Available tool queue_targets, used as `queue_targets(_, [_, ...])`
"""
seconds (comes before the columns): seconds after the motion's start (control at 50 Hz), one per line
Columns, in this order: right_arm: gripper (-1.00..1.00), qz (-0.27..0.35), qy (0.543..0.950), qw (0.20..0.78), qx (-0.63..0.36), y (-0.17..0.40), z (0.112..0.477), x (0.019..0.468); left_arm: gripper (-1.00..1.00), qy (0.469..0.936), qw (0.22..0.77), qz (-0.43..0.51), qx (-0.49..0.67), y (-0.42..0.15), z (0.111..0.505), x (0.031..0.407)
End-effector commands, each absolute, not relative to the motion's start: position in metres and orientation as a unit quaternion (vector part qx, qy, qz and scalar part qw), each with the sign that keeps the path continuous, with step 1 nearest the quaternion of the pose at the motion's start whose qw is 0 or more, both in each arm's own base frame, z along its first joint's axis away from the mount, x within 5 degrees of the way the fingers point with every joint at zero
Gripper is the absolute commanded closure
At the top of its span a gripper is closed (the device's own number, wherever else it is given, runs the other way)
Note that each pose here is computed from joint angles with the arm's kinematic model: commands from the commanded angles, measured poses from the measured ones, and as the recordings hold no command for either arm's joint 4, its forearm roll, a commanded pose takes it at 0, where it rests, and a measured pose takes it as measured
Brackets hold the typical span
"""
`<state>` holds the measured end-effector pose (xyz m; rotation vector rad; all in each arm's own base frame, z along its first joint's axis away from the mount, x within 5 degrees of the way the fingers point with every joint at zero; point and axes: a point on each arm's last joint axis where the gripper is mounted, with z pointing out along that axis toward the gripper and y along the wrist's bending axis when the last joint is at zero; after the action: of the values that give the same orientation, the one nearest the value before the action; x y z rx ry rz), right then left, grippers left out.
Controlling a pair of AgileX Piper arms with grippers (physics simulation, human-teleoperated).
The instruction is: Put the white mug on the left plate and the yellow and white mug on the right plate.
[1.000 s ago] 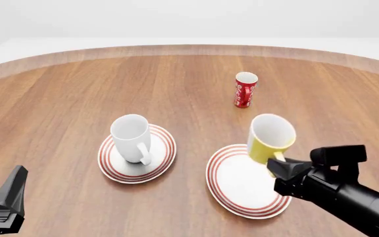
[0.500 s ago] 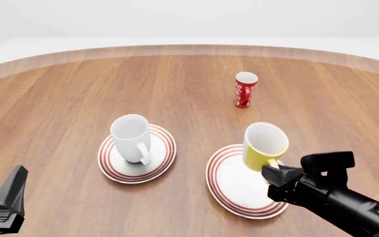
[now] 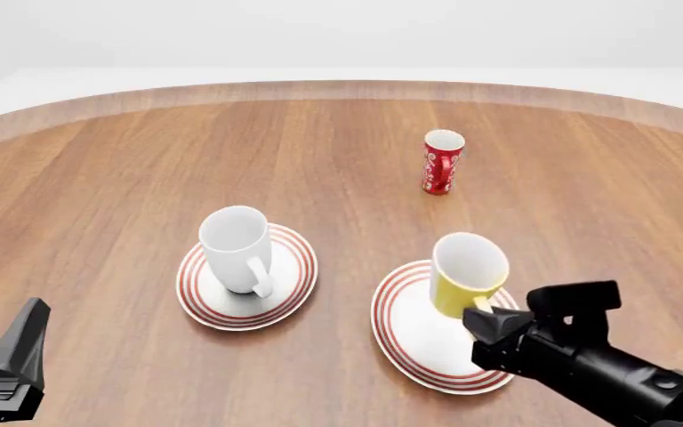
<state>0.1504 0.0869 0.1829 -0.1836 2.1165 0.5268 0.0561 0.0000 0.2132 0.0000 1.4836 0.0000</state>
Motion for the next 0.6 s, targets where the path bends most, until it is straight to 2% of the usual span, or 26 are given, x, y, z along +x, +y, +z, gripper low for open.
queue_targets(0.02, [1.0,0.216,0.86,0.455,-0.074,0.088,0.178,0.151,-1.0,0.676,0.737,0.0,0.0,0.0,0.213,0.056])
queue_targets(0.6, [1.0,0.215,0.868,0.443,-0.064,0.091,0.161,0.157,-1.0,0.676,0.737,0.0,0.0,0.0,0.213,0.056])
